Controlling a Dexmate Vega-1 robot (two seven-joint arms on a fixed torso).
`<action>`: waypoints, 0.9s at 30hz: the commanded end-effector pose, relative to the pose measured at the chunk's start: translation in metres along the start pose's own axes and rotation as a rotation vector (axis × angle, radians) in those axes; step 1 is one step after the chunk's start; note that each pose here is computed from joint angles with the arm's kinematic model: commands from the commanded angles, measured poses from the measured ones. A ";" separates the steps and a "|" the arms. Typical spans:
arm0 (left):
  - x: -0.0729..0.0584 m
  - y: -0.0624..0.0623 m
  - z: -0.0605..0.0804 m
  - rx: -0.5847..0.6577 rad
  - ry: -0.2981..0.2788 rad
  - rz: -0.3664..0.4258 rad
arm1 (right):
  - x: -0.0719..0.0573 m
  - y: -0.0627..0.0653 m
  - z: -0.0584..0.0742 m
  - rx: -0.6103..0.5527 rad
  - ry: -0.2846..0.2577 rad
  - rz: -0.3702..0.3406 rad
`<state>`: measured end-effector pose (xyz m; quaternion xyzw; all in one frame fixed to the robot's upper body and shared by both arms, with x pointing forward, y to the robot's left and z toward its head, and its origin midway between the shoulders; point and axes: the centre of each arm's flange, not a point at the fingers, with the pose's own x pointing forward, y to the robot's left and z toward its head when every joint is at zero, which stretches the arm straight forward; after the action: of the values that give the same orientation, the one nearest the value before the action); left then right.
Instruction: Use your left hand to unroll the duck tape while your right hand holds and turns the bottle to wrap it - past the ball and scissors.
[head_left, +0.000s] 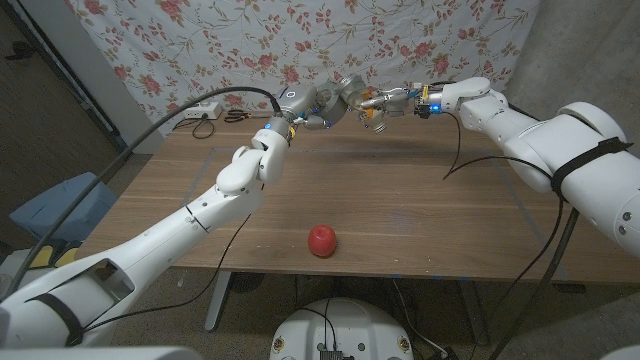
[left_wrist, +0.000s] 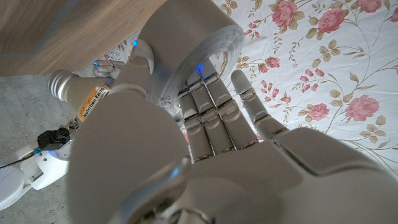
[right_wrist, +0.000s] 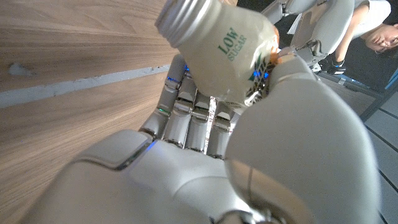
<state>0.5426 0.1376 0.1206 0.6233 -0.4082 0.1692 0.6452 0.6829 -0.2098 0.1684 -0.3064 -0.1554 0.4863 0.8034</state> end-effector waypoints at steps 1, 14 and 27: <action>-0.003 -0.009 0.002 -0.013 0.003 -0.051 | 0.000 0.007 0.010 -0.140 0.066 0.086; -0.009 -0.022 0.002 -0.026 0.005 -0.151 | 0.013 0.028 0.018 -0.285 0.232 0.065; -0.014 -0.041 0.000 -0.034 0.014 -0.293 | 0.032 0.044 0.015 -0.362 0.329 0.098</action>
<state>0.5561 0.1364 0.0958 0.6490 -0.3483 0.1086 0.6676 0.6652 -0.1818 0.1593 -0.4787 -0.1076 0.4487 0.7470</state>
